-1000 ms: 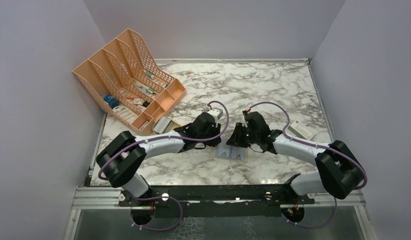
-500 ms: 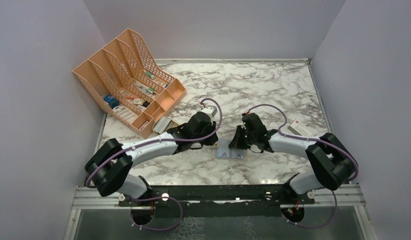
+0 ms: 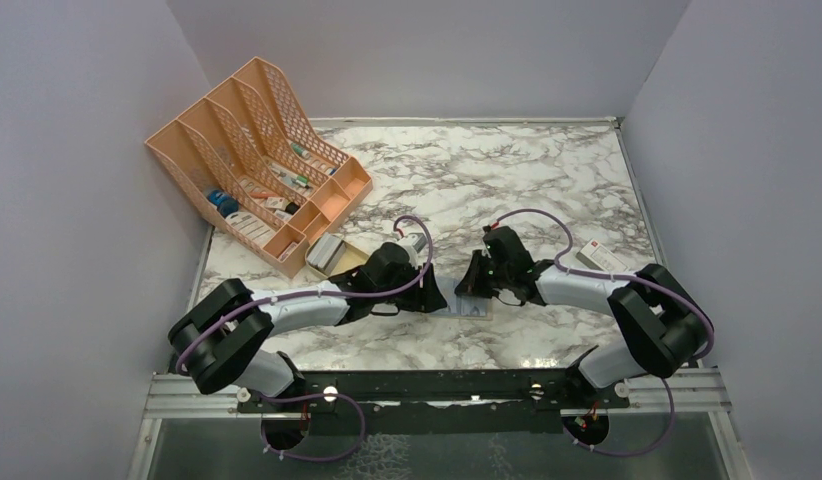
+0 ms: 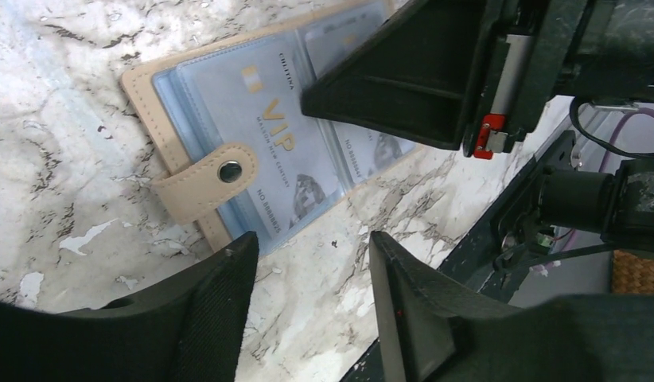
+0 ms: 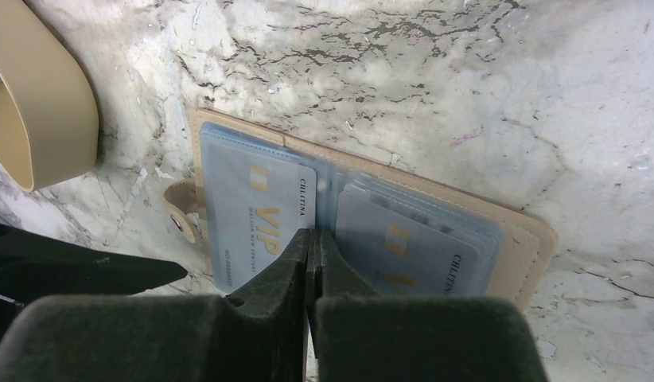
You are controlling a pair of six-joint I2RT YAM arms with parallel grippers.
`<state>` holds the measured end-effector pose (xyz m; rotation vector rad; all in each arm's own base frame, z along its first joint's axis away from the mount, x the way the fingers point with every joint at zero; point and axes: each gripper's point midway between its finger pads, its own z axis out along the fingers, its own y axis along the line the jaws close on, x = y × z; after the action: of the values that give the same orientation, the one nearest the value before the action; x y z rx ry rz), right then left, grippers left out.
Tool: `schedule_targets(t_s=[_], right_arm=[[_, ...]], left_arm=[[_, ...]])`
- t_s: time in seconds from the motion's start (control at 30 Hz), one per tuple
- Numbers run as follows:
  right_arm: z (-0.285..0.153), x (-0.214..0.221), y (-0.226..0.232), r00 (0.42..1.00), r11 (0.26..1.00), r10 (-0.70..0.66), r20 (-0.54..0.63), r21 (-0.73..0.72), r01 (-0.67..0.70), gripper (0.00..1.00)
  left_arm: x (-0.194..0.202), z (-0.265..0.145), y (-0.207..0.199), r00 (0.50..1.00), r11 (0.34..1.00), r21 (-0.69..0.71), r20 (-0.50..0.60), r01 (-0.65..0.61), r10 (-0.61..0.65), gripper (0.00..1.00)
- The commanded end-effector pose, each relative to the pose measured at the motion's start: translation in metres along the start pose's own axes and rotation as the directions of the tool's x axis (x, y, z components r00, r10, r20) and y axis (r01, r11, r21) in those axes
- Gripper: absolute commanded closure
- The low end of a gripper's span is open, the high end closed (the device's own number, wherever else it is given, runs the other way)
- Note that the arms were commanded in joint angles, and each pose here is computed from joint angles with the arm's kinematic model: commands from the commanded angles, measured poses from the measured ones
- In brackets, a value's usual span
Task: Put the credit cards into the card holder
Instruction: Insert the credit card into the card holder.
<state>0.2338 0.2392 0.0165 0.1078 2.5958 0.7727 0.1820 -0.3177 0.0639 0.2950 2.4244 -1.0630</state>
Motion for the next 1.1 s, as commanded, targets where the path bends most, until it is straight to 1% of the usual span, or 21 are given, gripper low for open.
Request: schedule_targets(t_s=[0.0, 0.13, 0.77, 1.07], right_arm=[[0.004, 0.027, -0.040, 0.998, 0.991, 0.003, -0.055, 0.133, 0.005, 0.99], [0.005, 0.029, -0.041, 0.998, 0.991, 0.004, -0.057, 0.133, 0.003, 0.99], [0.003, 0.029, -0.040, 0.999, 0.993, -0.001, -0.050, 0.120, 0.007, 0.99], [0.003, 0.030, -0.041, 0.999, 0.993, 0.000, -0.049, 0.119, 0.006, 0.99]], left_arm=[[-0.007, -0.001, 0.004, 0.999, 1.000, -0.018, 0.043, 0.002, -0.001, 0.41], [-0.007, 0.003, 0.008, 0.999, 1.000, -0.026, 0.052, -0.006, 0.007, 0.40], [-0.002, 0.020, 0.015, 0.999, 0.999, -0.039, 0.029, 0.030, -0.029, 0.39], [-0.010, 0.015, 0.002, 0.998, 0.999, 0.002, 0.048, 0.033, -0.033, 0.42]])
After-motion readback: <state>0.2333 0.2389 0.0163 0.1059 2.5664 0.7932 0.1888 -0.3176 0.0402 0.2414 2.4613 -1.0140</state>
